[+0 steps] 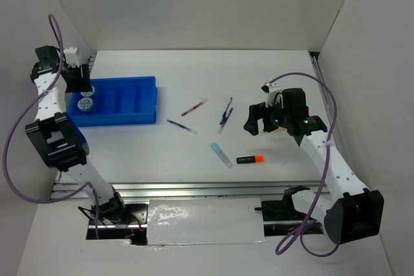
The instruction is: Sort the stationery into containers
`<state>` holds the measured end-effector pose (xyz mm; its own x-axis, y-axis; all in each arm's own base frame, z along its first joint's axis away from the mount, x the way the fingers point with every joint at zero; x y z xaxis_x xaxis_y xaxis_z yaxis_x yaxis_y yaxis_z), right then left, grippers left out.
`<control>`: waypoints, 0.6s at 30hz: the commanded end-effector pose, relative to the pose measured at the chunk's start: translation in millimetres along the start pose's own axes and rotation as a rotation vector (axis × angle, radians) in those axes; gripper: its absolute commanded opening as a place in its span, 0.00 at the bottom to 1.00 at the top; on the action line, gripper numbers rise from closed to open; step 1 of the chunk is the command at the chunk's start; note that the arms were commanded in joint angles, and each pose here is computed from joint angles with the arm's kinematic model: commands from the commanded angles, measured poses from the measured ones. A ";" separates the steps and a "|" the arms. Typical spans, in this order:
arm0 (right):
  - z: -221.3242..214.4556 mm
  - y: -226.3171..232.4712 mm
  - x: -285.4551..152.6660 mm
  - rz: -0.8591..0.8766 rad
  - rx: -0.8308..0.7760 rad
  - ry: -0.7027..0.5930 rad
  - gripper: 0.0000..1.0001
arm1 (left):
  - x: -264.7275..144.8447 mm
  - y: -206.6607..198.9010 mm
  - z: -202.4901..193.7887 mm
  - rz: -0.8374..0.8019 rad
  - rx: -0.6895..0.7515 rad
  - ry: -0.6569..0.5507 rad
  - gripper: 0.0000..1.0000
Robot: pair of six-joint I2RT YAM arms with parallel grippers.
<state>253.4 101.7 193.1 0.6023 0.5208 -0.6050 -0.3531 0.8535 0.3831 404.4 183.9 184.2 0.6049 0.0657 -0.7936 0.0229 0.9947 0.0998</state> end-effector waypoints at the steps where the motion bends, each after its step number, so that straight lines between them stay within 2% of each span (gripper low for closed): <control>1: 22.3 11.5 -11.8 0.015 -0.047 -0.074 1.00 | -75.8 -17.3 56.1 0.007 0.101 -0.243 0.73; 5: 19.4 11.0 -10.7 0.013 -0.046 -0.074 1.00 | -101.1 -75.5 68.9 -0.102 0.320 -0.327 0.68; 11: 12.9 5.7 -10.9 -0.011 -0.047 -0.069 1.00 | -117.5 -177.1 50.0 -0.316 0.634 -0.385 0.64; 16: 5.0 -2.8 -11.3 -0.043 -0.043 -0.051 0.99 | -109.2 -254.2 12.2 -0.507 0.831 -0.335 0.62; 18: 0.5 -8.3 -10.6 -0.066 -0.051 -0.037 0.98 | -103.2 -271.6 -4.2 -0.556 0.863 -0.302 0.62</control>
<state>252.4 96.4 197.1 0.6314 0.4925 -0.5989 -0.3485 0.8702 0.3482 345.4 -69.9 247.1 0.5800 -0.4593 -0.6728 0.7654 0.5900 0.2571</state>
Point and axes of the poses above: each gripper's point midway between its finger pads, its own x axis out along the fingers, its own y axis along the line the jaws close on, z = x × y, the point moved 4 cm from there along -x, back along the fingers, and after that the axes turned 10 degrees about x, right-handed, at the moved point
